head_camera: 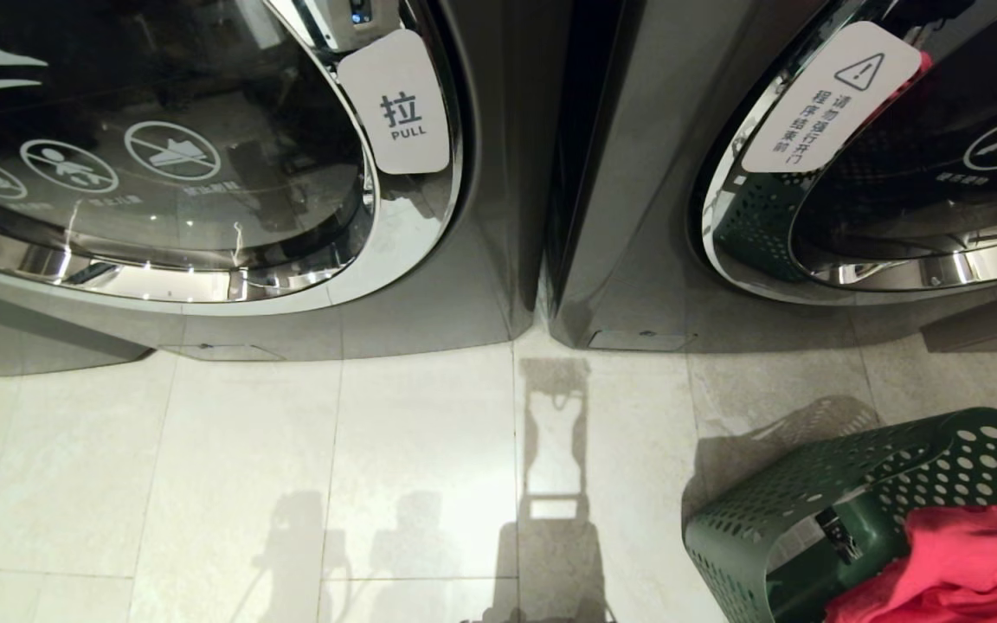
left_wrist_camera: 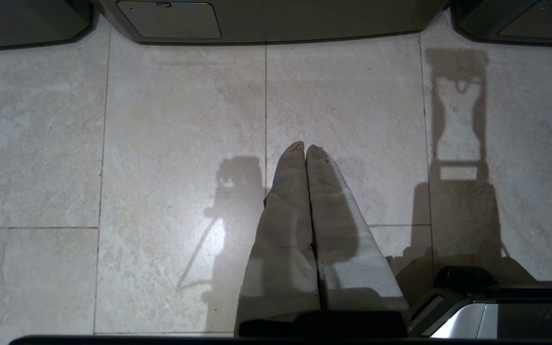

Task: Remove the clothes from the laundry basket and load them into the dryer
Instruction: Put the clothes in the dryer

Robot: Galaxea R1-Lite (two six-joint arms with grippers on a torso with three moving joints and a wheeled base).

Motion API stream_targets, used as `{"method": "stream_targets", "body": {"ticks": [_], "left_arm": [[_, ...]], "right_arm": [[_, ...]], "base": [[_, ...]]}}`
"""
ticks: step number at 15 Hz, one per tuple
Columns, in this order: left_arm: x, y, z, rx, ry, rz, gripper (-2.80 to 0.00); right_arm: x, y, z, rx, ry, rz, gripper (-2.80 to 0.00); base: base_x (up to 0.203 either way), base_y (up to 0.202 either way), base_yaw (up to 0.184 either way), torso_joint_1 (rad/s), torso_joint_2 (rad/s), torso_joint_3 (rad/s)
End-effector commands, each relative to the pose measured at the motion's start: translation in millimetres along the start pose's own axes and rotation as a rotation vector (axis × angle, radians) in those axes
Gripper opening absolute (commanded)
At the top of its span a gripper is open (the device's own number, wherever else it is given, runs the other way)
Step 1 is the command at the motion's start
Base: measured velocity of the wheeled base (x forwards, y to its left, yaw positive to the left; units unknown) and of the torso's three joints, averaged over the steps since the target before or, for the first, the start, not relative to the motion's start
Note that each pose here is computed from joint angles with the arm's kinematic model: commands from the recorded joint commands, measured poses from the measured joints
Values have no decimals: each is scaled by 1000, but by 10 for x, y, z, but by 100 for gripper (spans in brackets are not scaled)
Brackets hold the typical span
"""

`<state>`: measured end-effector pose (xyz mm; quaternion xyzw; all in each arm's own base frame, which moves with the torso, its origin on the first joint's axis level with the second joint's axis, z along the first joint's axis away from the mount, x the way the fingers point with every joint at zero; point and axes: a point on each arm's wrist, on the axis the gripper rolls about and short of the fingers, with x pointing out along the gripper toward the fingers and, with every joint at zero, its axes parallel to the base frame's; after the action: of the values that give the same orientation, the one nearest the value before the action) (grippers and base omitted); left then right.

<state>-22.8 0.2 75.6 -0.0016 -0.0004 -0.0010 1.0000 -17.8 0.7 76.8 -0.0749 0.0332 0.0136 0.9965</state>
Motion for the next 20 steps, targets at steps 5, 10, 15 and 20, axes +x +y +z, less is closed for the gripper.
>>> {"method": "stream_targets", "body": {"ticks": [5, 10, 15, 20], "left_arm": [[0, 0, 0, 0, -1, 0, -280], [0, 0, 0, 0, -1, 0, -280], [-2, 0, 3, -1, -3, 0, -280], [0, 0, 0, 0, -1, -1, -280]], "right_arm": [[-50, 3, -20, 59, -66, -10, -280], [-50, 2, -21, 59, -64, -16, -280], [-50, 1, -22, 61, -63, -19, -280], [-48, 2, -27, 59, -60, -19, -280]], "base": [[0, 0, 0, 0, 0, 0], [0, 0, 0, 0, 0, 0], [0, 0, 0, 0, 0, 0], [0, 0, 0, 0, 0, 0]]}}
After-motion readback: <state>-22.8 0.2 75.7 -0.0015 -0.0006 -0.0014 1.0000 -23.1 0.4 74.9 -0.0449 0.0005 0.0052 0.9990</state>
